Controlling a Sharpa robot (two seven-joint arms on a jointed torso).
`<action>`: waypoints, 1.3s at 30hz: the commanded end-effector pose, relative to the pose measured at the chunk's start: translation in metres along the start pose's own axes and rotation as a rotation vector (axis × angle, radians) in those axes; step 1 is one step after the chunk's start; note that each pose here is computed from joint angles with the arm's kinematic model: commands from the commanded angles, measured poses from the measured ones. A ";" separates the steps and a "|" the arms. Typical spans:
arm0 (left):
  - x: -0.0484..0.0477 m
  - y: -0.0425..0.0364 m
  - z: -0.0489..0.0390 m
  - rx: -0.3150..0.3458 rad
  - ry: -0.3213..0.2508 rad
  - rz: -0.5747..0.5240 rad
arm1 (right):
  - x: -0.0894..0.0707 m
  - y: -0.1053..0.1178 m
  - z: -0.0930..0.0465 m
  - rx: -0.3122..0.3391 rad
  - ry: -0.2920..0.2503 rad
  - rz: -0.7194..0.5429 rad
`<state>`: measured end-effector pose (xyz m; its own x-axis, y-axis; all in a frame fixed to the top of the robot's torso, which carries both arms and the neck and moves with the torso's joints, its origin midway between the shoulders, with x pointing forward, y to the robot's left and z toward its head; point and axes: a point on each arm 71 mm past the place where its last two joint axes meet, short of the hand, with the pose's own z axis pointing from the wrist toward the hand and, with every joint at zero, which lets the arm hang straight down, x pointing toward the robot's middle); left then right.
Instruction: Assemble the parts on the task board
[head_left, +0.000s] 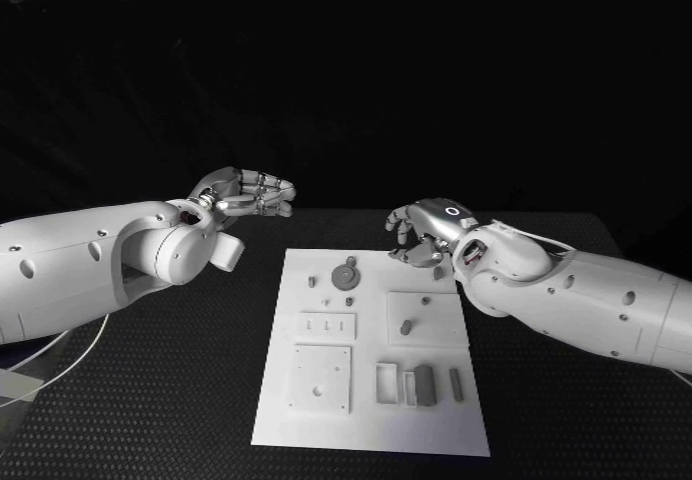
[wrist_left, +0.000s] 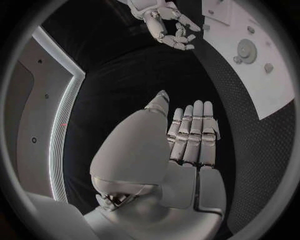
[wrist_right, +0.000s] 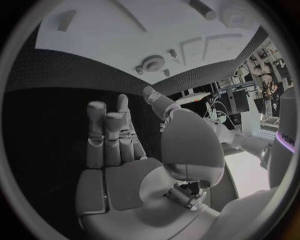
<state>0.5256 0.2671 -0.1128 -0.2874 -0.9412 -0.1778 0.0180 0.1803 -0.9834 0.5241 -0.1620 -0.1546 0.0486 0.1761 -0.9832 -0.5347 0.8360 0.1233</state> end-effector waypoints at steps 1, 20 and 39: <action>0.0012 -0.0020 0.0006 0.018 0.024 0.015 | -0.003 -0.011 -0.009 -0.065 0.012 0.212; -0.0042 -0.0008 0.0019 0.021 0.036 0.020 | 0.003 -0.104 -0.044 0.051 0.189 0.217; 0.0005 -0.0020 0.0045 0.040 0.078 0.034 | 0.040 -0.113 -0.043 0.093 0.204 0.165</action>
<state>0.5303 0.2686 -0.1126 -0.3358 -0.9186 -0.2084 0.0471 0.2046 -0.9777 0.5503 -0.2725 -0.2137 -0.2237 0.2337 -0.9462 -0.4220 0.8519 0.3102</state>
